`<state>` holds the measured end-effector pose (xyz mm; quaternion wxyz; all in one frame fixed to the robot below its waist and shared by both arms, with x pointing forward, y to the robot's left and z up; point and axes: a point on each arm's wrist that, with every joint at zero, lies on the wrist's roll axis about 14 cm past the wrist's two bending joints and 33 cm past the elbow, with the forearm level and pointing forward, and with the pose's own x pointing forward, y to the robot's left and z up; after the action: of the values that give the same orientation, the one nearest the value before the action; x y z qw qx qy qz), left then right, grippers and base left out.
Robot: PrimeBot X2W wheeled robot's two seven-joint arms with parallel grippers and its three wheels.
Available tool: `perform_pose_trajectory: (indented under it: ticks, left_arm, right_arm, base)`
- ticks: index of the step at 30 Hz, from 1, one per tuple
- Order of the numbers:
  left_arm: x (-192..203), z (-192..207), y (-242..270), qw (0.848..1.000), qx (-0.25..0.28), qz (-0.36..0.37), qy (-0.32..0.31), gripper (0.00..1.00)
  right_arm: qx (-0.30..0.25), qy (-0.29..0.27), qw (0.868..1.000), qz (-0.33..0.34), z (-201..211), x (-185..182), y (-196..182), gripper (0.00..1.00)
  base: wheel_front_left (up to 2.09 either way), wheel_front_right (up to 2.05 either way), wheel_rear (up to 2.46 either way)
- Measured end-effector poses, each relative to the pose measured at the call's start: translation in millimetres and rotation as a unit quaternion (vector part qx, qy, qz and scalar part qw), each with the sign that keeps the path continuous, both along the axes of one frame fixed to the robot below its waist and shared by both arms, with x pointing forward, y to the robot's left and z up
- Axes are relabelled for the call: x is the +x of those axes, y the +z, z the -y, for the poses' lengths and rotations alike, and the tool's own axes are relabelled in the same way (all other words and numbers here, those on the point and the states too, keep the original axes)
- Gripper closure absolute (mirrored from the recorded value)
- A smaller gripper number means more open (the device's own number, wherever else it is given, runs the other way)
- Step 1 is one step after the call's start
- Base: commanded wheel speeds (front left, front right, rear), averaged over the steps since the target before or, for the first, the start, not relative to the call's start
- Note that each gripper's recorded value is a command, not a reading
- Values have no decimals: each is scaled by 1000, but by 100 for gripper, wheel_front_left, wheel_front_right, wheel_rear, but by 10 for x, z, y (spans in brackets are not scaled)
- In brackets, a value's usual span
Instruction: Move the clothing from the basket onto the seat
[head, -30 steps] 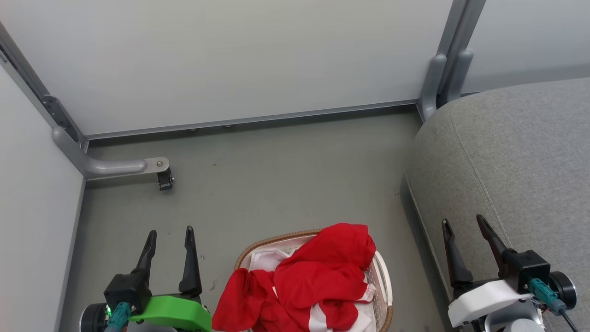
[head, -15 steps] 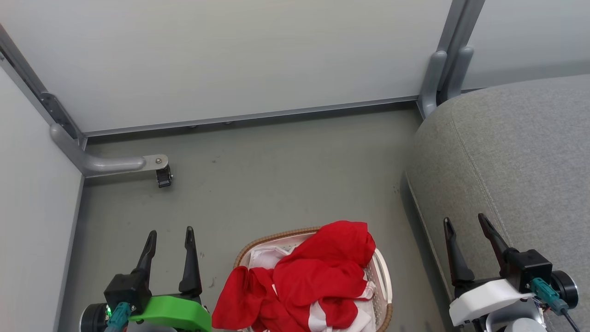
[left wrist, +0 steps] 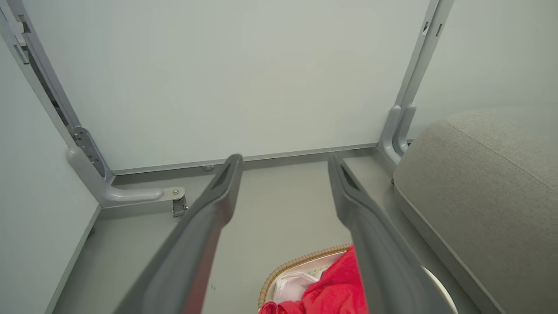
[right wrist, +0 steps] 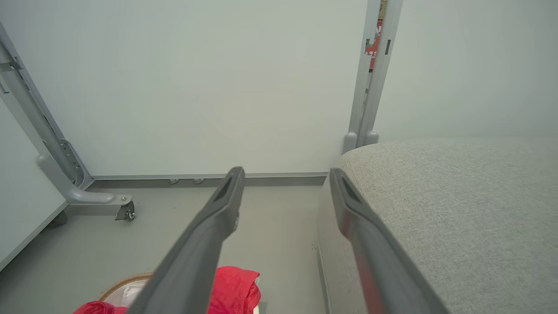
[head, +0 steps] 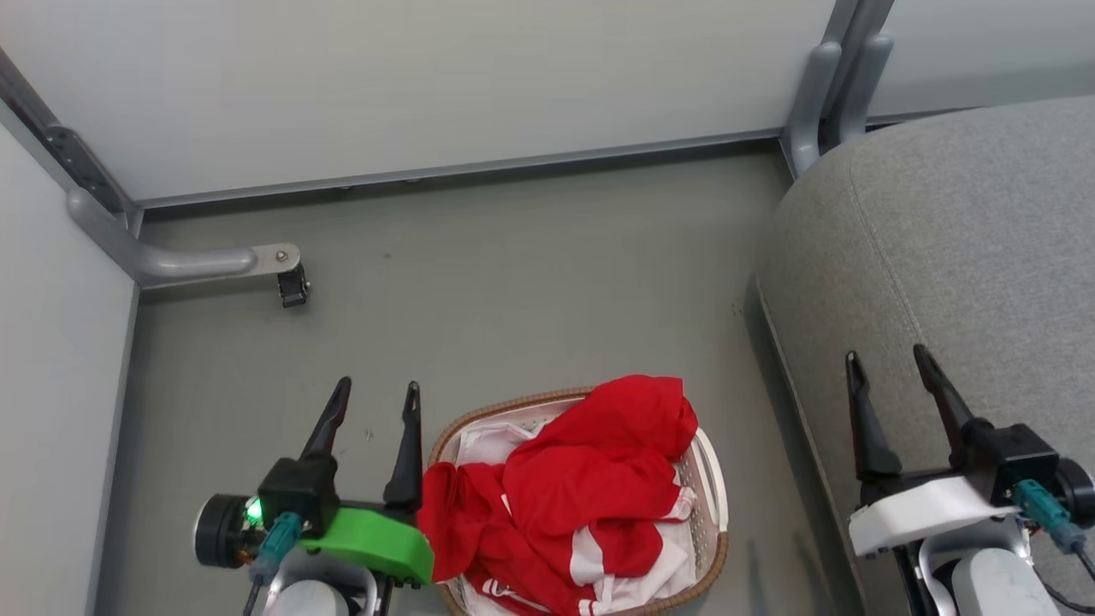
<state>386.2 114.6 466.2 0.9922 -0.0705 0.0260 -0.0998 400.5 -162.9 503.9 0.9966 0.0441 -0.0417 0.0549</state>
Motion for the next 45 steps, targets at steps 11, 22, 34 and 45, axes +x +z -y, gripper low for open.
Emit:
perform_pose_trajectory:
  ticks: [11,22,34,45]
  left_arm:
    - [285,782,-606,983,49,-72,-160,0]
    - [132,1393,-1643,918,122,-183,-329,0]
    - [-155,1662,-2566,843,159,-273,-436,0]
    - [-202,1699,-3182,812,198,-310,-454,0]
  right_arm:
    - [-6,-40,999,12,271,444,-26,0]
    - [2,-64,998,22,457,865,-176,0]
    - [15,-87,996,-21,665,1031,-676,0]
    - [10,-113,992,-62,891,988,-1015,0]
  base:
    - [0,0,0]
    - [0,0,0]
    - [0,0,0]
    - [0,0,0]
